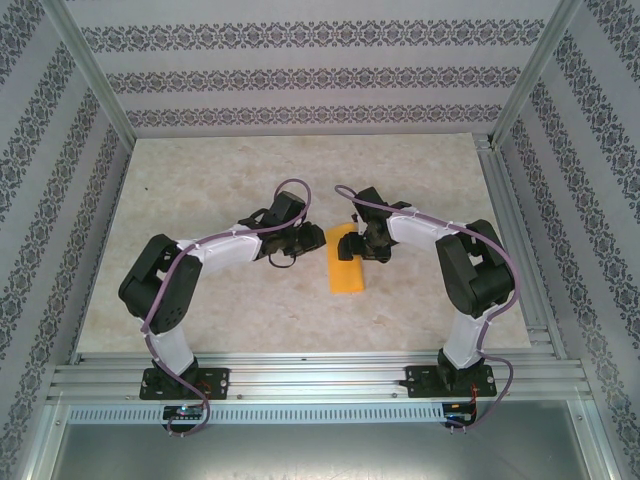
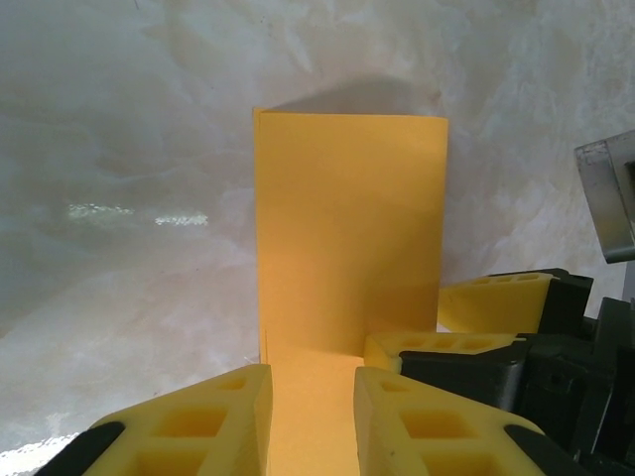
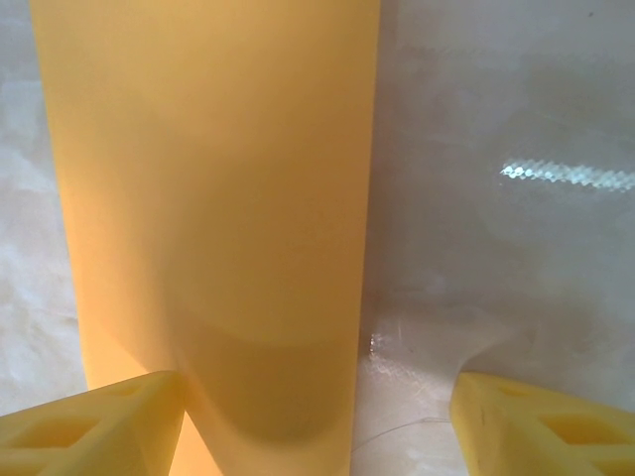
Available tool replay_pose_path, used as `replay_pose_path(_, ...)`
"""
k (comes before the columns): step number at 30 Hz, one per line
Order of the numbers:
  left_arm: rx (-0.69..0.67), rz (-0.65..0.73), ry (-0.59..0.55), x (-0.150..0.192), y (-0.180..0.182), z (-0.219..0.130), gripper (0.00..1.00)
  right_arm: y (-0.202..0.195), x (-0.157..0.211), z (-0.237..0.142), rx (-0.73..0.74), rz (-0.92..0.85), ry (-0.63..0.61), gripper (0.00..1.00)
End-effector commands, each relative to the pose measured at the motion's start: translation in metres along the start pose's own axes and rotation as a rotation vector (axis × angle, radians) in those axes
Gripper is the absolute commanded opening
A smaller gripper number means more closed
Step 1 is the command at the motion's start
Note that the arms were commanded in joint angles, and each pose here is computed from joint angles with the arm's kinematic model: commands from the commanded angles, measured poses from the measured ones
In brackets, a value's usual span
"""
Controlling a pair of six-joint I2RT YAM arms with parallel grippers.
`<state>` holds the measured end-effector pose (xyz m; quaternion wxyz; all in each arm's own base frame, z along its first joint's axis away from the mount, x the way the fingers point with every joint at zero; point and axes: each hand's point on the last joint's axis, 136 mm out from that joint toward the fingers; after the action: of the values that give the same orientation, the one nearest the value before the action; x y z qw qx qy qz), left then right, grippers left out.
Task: Fold a paper plane with a square sheet of paper (pick it up from the middle)
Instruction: Fold the square sheet of paper in half at the center of the table.
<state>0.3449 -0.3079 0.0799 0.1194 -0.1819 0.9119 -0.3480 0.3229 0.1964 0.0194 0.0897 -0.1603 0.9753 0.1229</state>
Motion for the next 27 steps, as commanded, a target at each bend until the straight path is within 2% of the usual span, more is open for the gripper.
replay_pose_path(1,0.048,-0.004,0.011,0.0,-0.019,0.009,0.27,-0.007,0.005,0.011,0.043,-0.011,0.03,0.73)
replay_pose_path(7,0.051,-0.025,0.023,0.0,-0.021,0.019,0.19,-0.009,0.004,0.011,0.055,-0.004,0.025,0.73)
replay_pose_path(19,-0.006,-0.023,-0.102,-0.015,-0.013,-0.007,0.2,-0.004,-0.004,-0.001,0.013,0.009,-0.02,0.74)
replay_pose_path(27,-0.014,-0.019,-0.122,-0.016,-0.01,-0.014,0.2,-0.006,-0.004,-0.009,0.012,0.004,-0.023,0.74)
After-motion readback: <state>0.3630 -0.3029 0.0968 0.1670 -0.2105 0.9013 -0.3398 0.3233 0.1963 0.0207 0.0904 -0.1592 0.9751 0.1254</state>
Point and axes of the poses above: each hand's point on the last joint's axis, 136 mm out from that joint toward the fingers, its own z axis out along the fingers, its own y axis along the line the jaws close on, x = y × z, and after that the axes turned 12 degrees about -z, right-handed
